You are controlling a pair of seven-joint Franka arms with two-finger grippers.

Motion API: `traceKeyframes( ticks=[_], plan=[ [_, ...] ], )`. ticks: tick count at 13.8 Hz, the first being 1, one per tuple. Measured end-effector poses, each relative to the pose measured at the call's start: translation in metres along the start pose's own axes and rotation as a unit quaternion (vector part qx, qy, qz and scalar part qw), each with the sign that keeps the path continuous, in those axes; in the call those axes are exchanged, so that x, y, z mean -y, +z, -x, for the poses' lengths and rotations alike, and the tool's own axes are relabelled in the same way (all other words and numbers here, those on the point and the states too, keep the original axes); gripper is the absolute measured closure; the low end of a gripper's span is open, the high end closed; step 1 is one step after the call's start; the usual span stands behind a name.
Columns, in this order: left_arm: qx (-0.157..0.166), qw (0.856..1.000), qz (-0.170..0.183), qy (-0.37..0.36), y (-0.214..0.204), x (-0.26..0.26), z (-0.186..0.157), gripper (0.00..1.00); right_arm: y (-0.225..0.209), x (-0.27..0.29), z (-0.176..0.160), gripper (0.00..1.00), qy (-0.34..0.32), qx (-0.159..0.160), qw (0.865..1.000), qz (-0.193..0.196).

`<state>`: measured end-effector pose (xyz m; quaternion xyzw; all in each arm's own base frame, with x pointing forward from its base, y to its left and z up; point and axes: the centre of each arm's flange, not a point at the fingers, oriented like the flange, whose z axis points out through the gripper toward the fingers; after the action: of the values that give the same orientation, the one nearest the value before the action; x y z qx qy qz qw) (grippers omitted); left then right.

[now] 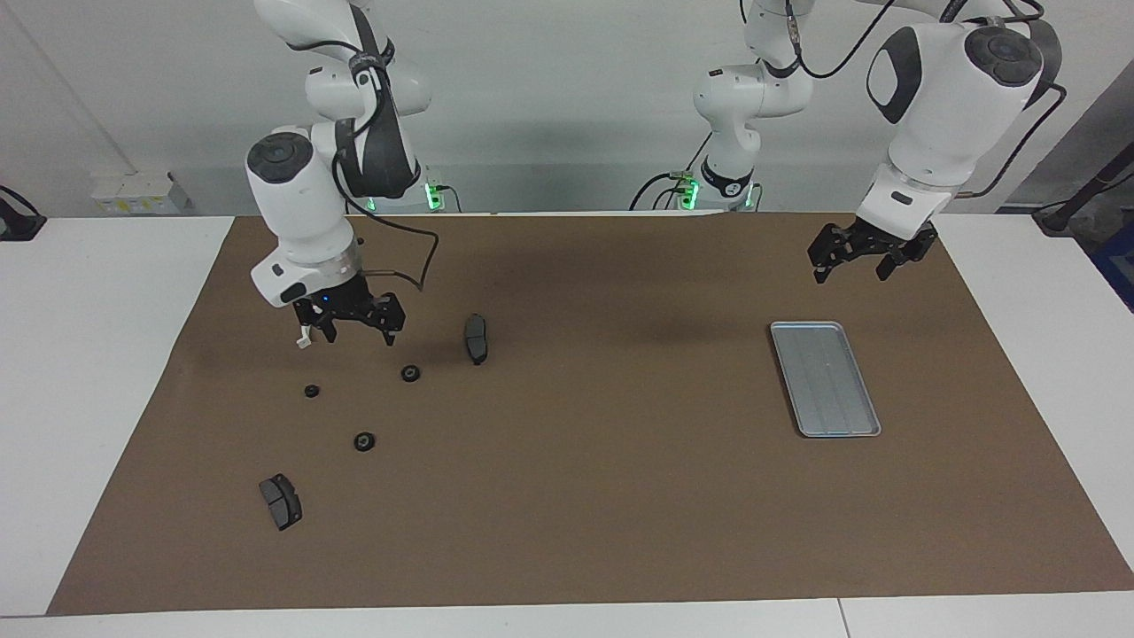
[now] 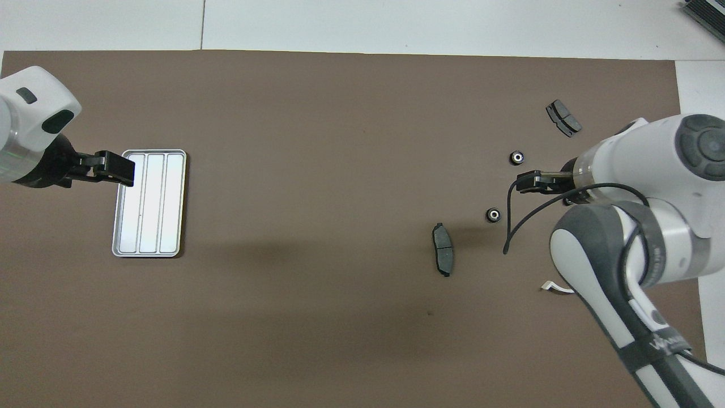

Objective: Pick bearing gear from pile to tray
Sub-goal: 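Reach the right gripper to a black bearing and grasp it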

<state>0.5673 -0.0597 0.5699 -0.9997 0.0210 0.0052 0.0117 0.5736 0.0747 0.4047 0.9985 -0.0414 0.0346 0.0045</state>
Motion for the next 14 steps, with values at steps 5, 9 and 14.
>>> traceKeyframes(
  ticks=[5,9,14],
  plan=[
    [0.0,1.0,0.0,0.0,0.0,0.0,0.0,0.0,0.068,0.023,0.012,0.0,-0.022,0.004,1.0,-0.003],
    [0.0,1.0,0.0,0.0,0.0,0.0,0.0,0.0,0.09,0.024,0.015,0.0,-0.024,-0.016,1.0,-0.01],
    [0.0,1.0,0.0,0.0,0.0,0.0,0.0,0.0,0.116,0.024,0.021,0.04,-0.028,-0.007,1.0,-0.006]
  ],
)
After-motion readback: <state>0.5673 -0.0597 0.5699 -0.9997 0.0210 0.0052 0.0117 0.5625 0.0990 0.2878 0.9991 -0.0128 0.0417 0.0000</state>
